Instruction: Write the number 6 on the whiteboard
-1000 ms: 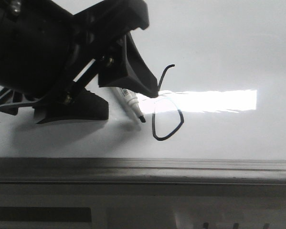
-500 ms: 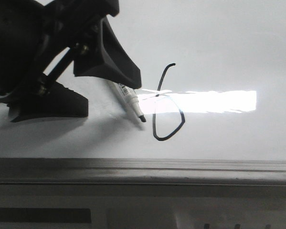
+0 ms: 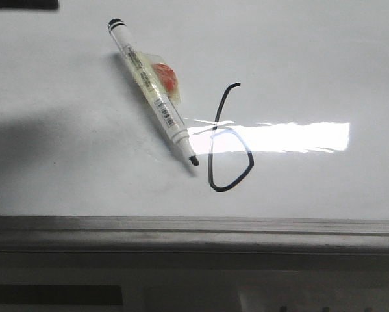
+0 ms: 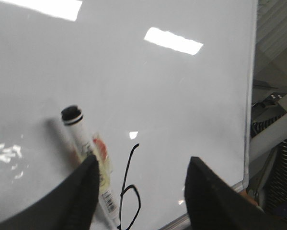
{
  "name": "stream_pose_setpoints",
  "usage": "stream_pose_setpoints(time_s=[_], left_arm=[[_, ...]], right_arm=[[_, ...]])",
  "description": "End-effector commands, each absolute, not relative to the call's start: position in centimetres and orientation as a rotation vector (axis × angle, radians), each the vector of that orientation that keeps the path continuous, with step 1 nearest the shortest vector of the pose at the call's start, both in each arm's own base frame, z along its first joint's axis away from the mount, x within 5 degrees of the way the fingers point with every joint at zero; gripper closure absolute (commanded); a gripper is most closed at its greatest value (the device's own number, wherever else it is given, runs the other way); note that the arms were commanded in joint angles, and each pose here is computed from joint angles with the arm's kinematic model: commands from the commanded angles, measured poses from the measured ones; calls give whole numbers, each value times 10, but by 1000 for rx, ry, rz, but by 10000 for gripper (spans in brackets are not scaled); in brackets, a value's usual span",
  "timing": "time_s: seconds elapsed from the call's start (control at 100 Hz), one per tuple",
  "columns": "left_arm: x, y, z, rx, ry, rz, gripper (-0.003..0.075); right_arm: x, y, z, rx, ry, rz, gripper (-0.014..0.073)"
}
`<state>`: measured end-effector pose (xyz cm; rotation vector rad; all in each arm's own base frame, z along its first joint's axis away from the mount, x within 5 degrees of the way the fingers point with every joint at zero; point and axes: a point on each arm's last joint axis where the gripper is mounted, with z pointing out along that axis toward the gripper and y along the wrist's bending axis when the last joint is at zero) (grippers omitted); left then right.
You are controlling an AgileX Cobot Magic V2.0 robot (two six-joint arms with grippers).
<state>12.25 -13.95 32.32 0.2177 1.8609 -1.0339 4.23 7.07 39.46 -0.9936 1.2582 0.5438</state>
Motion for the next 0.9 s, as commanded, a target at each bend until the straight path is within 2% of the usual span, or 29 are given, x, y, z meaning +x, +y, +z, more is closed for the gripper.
stream_pose_setpoints(time_s=[0.0, 0.12, 0.22, 0.32, 0.48, 0.89], left_arm=[[110, -128, 347, 286, 1727, -1047, 472], [91, -114, 359, 438, 1593, -1016, 624], [76, -105, 361, 543, 1514, -998, 739], [68, -99, 360, 590, 1483, -998, 741], [66, -98, 353, 600, 1491, -998, 741], [66, -98, 351, 600, 1498, -995, 741]], right_arm=[[36, 60, 411, -908, 1176, 547, 665], [24, 47, 407, -950, 1177, 523, 665], [15, 33, 400, -923, 1258, 540, 665], [9, 19, 393, -885, 1324, 533, 665], [-1, 8, 389, -880, 1321, 543, 665], [-2, 8, 387, -893, 1342, 555, 665]])
